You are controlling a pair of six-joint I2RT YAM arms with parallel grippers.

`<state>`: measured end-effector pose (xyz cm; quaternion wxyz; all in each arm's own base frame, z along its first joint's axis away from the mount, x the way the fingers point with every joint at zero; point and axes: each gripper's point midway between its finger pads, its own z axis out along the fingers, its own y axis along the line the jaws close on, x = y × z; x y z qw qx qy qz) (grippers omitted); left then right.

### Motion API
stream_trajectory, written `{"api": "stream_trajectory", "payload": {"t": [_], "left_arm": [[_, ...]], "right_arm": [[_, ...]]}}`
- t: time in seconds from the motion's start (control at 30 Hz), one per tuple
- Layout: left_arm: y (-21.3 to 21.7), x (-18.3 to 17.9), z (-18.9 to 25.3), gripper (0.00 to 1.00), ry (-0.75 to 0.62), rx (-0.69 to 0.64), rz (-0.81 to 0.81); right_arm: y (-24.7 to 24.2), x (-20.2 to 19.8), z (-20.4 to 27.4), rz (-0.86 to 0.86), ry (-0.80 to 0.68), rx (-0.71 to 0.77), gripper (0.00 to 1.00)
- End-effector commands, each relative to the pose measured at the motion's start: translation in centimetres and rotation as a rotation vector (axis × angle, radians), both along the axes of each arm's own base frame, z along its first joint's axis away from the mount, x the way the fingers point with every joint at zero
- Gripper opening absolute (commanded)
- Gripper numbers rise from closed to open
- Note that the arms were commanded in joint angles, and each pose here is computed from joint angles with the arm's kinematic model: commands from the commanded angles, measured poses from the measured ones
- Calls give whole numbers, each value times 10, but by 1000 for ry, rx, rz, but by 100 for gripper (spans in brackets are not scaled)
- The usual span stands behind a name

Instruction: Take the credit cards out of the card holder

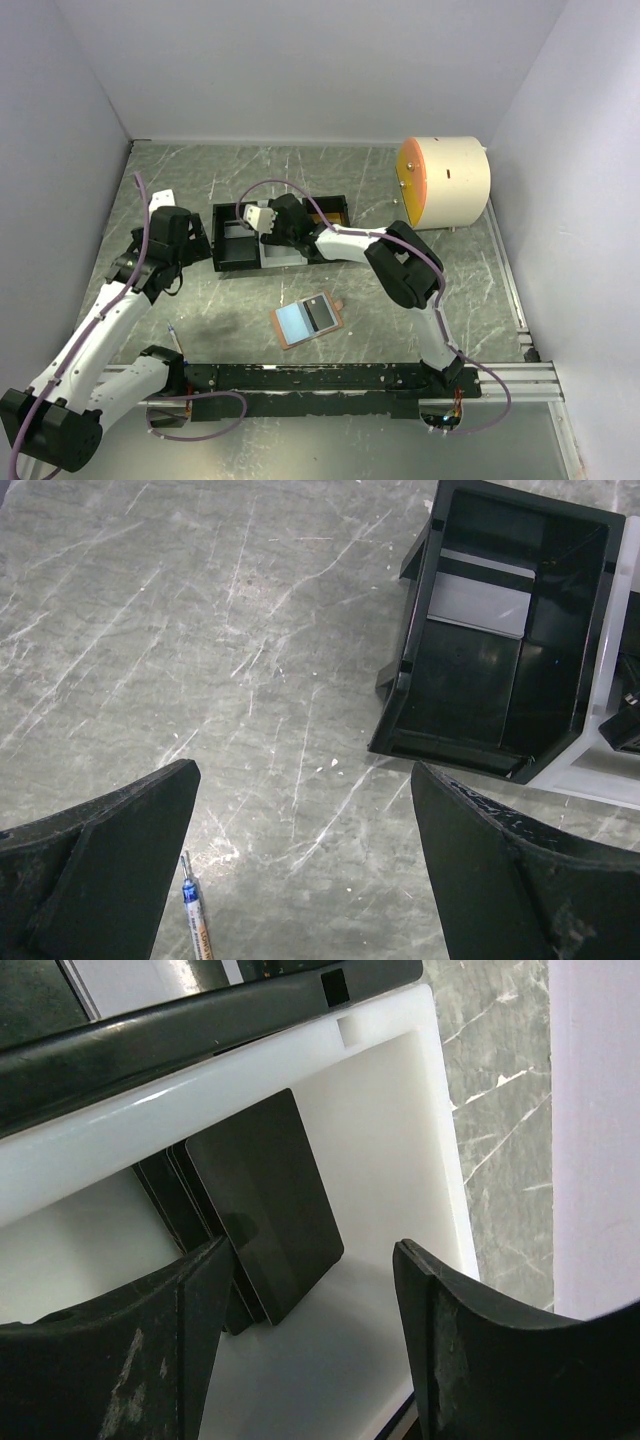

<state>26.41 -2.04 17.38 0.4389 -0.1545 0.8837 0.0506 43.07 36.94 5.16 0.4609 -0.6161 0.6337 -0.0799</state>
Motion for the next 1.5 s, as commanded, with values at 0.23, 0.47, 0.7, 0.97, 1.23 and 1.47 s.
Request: {"api": "stream_trajectory", "payload": {"t": [0.23, 0.47, 0.7, 0.97, 1.23, 1.47], "left_arm": [[-4, 1, 3, 100, 5, -8, -31], [-5, 2, 1, 100, 13, -6, -39], [-6, 2, 0, 100, 21, -6, -43], [-18, 0, 5, 100, -6, -56, -106], [-76, -7, 30, 98, -135, -264, -399], [-155, -39, 32, 98, -108, -698, -664]], "right_arm": [[-8, 5, 4, -19, -14, -19, 68], [4, -11, 11, 69, 56, 27, 71], [6, -7, 34, 27, 63, 118, 76], [-33, -31, 163, -107, 1, 611, 84], [-117, -96, 133, -534, 447, 978, 95], [-113, -188, 89, -536, 868, 1026, 64]]}}
